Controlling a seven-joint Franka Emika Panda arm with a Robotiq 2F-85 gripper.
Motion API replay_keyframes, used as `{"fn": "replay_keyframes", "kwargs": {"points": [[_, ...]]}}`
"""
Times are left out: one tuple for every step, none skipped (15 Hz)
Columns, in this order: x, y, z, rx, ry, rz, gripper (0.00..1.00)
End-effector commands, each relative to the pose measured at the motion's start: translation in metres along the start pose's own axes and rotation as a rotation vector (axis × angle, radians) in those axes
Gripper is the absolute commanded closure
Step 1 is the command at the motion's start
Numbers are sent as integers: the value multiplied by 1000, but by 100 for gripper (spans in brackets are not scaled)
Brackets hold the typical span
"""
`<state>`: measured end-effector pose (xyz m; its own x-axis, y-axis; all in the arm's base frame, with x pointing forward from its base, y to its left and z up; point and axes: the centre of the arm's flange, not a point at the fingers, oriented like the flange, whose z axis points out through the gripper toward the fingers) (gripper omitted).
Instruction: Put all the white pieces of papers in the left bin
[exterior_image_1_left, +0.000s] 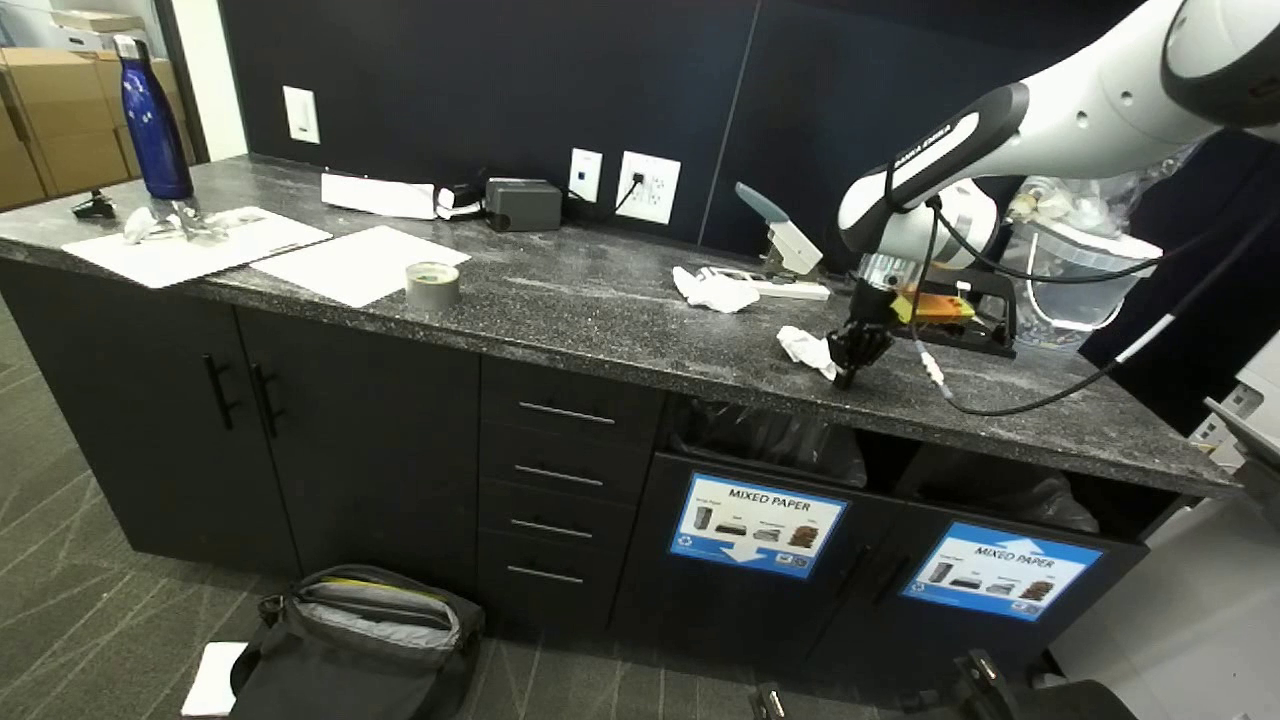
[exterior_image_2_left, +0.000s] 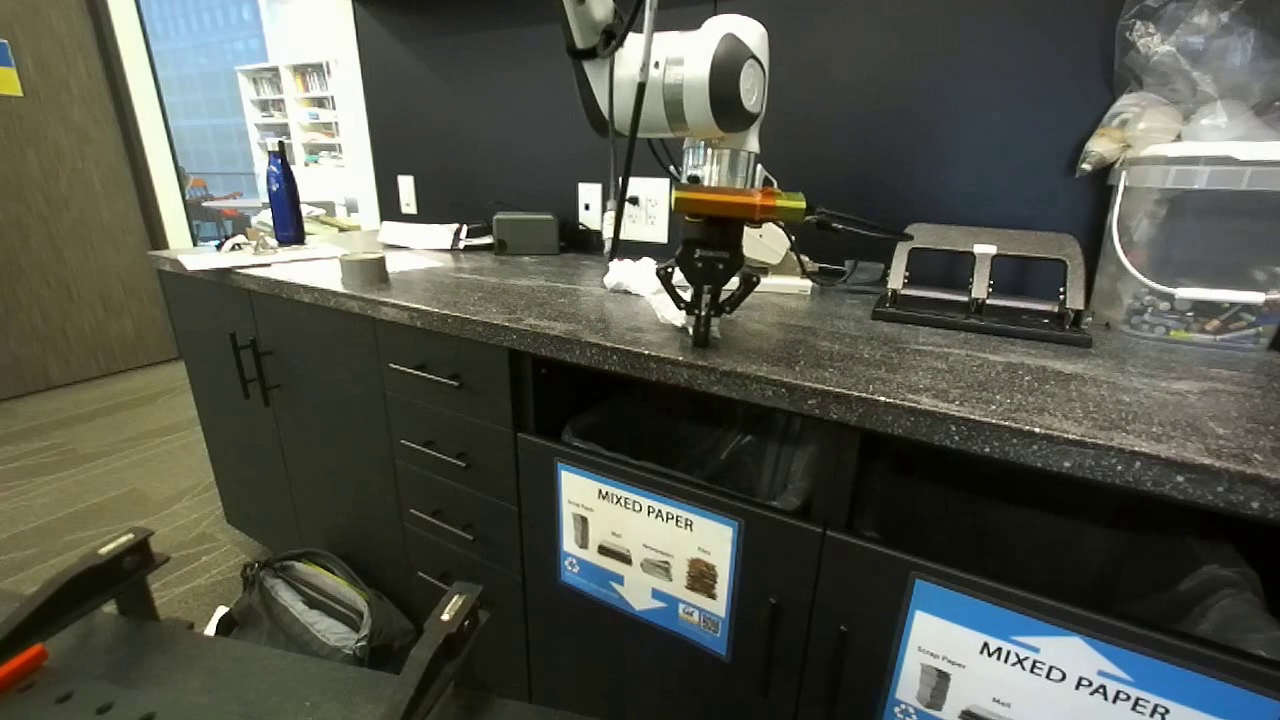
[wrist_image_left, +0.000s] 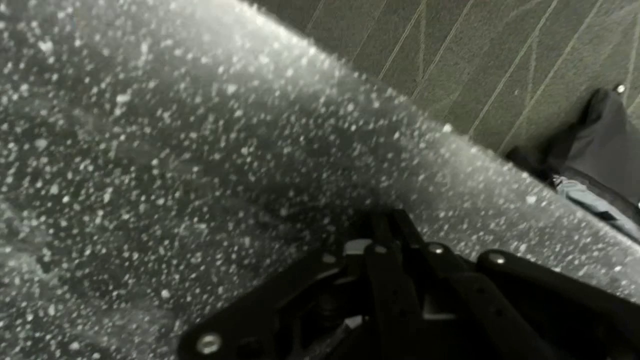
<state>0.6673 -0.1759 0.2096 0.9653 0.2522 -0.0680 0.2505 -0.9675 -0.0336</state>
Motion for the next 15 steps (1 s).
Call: {"fn": "replay_keyframes", "kwargs": {"points": [[-70,-50,1,76,-70,-14,92],[-79,-58,3,95,-105,-23,92],[-89,-66,5,112,-139,-34,92],[-101,-75,7,127,-174,-44,92],[-115,-86,12,151,-216,-55,92],[-131,-98,19,167,-248,-65,92],[-147,-109,25,183,-275,-69,92],[-163,-120,32,184,-269,-71,92],[-178,-131,40,195,-275,-70,92],[-193,-141,51,187,-247,-53,92],[-205,-151,58,194,-223,-30,92],[-216,-159,73,180,-186,-5,92],[-227,-167,83,166,-159,8,92],[-236,-176,96,159,-132,22,93],[-247,-184,108,141,-101,35,93]]}}
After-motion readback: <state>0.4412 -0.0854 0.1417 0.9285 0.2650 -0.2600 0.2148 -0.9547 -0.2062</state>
